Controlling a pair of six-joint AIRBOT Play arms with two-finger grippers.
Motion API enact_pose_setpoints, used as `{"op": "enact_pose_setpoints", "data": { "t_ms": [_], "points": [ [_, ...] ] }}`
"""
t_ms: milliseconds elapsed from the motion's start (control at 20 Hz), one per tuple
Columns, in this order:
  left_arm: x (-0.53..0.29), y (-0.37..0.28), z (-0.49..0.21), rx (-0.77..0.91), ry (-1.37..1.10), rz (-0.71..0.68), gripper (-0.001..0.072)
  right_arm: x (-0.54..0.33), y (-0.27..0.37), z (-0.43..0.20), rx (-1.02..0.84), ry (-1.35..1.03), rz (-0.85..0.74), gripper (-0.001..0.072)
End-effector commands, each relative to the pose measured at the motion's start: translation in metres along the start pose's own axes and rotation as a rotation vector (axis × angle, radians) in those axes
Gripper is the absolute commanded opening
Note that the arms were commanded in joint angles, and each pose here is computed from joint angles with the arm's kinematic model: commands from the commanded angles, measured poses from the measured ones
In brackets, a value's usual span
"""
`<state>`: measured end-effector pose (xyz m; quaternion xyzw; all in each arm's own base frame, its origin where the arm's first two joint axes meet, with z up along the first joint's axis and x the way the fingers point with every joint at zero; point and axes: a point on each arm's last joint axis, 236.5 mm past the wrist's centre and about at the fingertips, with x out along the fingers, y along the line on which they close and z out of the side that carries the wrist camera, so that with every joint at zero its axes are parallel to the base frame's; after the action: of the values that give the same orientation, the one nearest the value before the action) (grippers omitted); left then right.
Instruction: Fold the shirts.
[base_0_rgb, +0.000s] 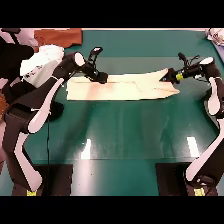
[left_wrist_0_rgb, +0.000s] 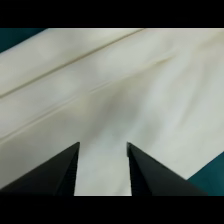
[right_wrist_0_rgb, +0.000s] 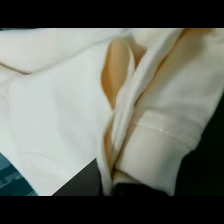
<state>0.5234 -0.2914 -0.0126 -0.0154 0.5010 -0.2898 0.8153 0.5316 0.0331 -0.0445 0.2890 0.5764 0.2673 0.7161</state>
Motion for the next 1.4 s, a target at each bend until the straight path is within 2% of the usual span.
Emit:
{"op": "enact_pose_setpoints", "data": {
  "t_ms": [0, 200, 450, 500, 550, 850, 900, 1050, 1150, 1350],
  "points": [
    [0.009, -0.009, 0.001, 0.031, -0.009, -0.016, 0.0357, -0.017, 0.047, 0.009, -0.033, -0.029, 0.004, 0.0016],
    [0.013, -0.009, 0.002, 0.023, -0.018, -0.021, 0.0357, -0.028, 0.097, 0.006, -0.097, -0.041, -0.009, 0.0016],
    [0.029, -0.01, -0.001, -0.013, -0.018, -0.053, 0.0355, -0.031, 0.136, -0.002, -0.091, -0.039, -0.019, 0.0016],
    [0.033, -0.012, -0.003, -0.023, -0.014, -0.066, 0.0254, -0.029, 0.146, -0.003, -0.094, -0.043, -0.016, 0.0016],
    [0.035, -0.017, -0.002, -0.01, -0.021, -0.092, 0.0213, -0.026, 0.157, -0.004, -0.089, -0.046, -0.012, 0.0016],
    [0.045, -0.027, 0.001, 0.03, -0.049, -0.139, 0.0213, 0.009, 0.204, -0.013, -0.089, -0.035, 0.018, 0.0016],
    [0.05, -0.028, -0.002, 0.022, -0.045, -0.146, 0.0161, 0.014, 0.215, -0.014, -0.098, -0.034, 0.035, 0.0015],
    [0.062, -0.032, -0.014, 0.018, -0.008, -0.159, 0.0161, 0.014, 0.251, -0.011, -0.109, -0.084, 0.101, 0.0015],
    [0.063, -0.032, -0.011, 0.013, -0.019, -0.159, 0.0134, 0.006, 0.274, -0.001, -0.101, -0.153, 0.137, 0.0015],
    [0.063, -0.032, -0.012, 0.013, -0.017, -0.16, 0.0134, -0.018, 0.322, 0.006, -0.082, -0.228, 0.281, 0.0015]
  ]
}}
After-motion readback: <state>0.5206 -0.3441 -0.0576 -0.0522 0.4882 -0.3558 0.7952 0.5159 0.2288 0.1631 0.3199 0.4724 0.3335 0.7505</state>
